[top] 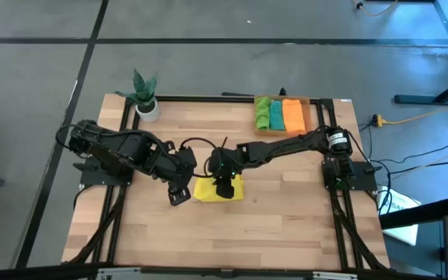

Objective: Roll microfiber towels into tight, uniform cylinder then place into a basket
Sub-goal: Fold the yellow towel

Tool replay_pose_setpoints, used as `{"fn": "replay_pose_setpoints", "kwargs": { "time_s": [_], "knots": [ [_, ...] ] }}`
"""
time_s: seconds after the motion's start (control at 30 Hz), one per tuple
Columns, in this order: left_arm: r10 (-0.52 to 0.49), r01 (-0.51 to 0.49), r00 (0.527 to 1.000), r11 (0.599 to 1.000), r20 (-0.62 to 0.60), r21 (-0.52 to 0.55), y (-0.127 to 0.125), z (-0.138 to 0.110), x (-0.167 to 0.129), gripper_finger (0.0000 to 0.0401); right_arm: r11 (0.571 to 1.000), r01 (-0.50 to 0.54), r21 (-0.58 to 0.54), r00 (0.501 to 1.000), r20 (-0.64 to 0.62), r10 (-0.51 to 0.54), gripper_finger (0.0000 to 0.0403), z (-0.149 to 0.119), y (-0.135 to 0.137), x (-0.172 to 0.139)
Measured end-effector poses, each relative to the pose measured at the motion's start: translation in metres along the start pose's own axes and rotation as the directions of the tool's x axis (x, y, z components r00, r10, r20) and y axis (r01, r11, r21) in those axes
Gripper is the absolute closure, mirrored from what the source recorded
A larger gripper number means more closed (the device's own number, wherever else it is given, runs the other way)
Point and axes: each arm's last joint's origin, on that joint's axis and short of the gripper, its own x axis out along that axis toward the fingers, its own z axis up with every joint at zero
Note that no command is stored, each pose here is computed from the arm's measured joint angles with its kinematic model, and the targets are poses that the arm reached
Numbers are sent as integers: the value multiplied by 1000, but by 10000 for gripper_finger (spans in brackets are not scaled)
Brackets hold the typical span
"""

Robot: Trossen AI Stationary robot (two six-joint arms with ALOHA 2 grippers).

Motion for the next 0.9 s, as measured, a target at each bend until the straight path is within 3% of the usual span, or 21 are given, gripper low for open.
{"fn": "replay_pose_setpoints", "kwargs": {
  "time_s": [0.23, 0.43, 0.6, 0.77, 0.9],
  "knots": [
    [-4, 4, 1000, 1000, 2, 8, -1, -2, -1, 317, 996, 36, -79, 981, -188, -51, 268, 16, 3, -35],
    [-32, 32, 999, 999, 39, 5, -8, -19, -16, 317, 986, 68, -152, 895, -428, -127, 267, -6, 14, -52],
    [-53, 55, 996, 998, 73, -33, -16, -35, -27, 317, 984, 61, -167, 883, -450, -132, 267, -20, 33, -67],
    [-67, 73, 994, 995, 82, -70, -24, -46, -32, 317, 989, 91, -120, 908, -398, -132, 267, -33, 43, -98],
    [-28, 32, 999, 996, 45, -87, -30, -59, -19, 317, 993, 87, -75, 943, -316, -107, 267, -54, 49, -113]
  ]
}}
